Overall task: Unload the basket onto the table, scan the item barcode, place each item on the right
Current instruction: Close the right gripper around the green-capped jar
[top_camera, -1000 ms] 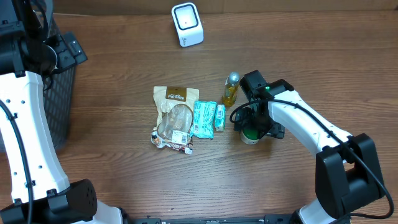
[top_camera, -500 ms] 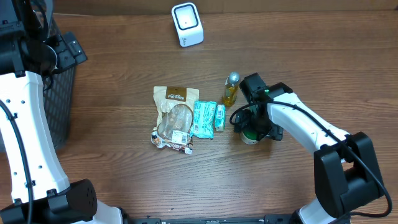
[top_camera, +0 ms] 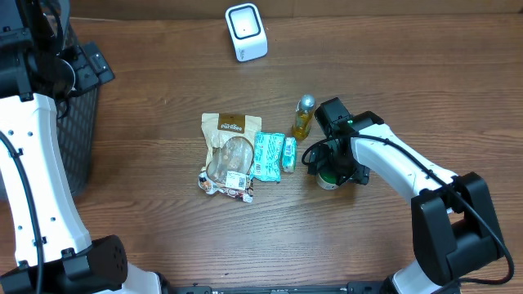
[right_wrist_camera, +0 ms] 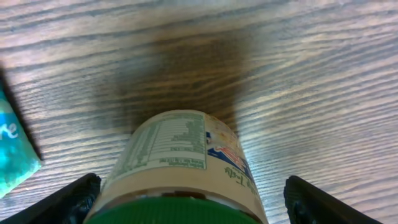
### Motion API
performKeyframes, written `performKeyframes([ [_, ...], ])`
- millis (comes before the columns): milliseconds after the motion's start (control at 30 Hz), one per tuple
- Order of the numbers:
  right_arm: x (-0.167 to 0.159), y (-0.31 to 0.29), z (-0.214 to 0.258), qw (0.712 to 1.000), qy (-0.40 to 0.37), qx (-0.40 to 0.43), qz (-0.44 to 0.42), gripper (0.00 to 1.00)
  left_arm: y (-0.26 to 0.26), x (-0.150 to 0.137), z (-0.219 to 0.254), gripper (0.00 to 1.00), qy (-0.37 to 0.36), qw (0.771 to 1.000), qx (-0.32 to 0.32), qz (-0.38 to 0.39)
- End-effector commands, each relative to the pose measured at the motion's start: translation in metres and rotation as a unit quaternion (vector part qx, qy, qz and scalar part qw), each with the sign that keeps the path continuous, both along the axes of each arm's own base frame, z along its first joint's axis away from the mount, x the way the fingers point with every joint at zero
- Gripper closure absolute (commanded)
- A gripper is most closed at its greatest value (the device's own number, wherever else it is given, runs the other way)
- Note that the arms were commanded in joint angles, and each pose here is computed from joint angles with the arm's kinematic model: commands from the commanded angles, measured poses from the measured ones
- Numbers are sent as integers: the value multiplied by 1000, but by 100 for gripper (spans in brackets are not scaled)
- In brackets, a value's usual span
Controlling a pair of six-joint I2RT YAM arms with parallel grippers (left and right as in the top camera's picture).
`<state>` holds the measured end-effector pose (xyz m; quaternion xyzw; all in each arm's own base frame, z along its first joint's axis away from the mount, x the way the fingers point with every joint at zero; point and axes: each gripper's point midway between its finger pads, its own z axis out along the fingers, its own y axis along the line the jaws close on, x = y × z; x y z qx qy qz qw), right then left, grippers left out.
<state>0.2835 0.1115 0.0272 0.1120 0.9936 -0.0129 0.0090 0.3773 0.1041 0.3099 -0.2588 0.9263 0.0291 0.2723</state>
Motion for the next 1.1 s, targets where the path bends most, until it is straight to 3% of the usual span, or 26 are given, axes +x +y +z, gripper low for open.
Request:
performKeyframes([
  [0,0,-2,-3,1000,3,0,-7,9,-1,2,1,1,-2,1000,-1,-3],
  [1067,1,3,-3,1000,3,14,-7,21,-1,2,1,0,-2,1000,-1,-3],
])
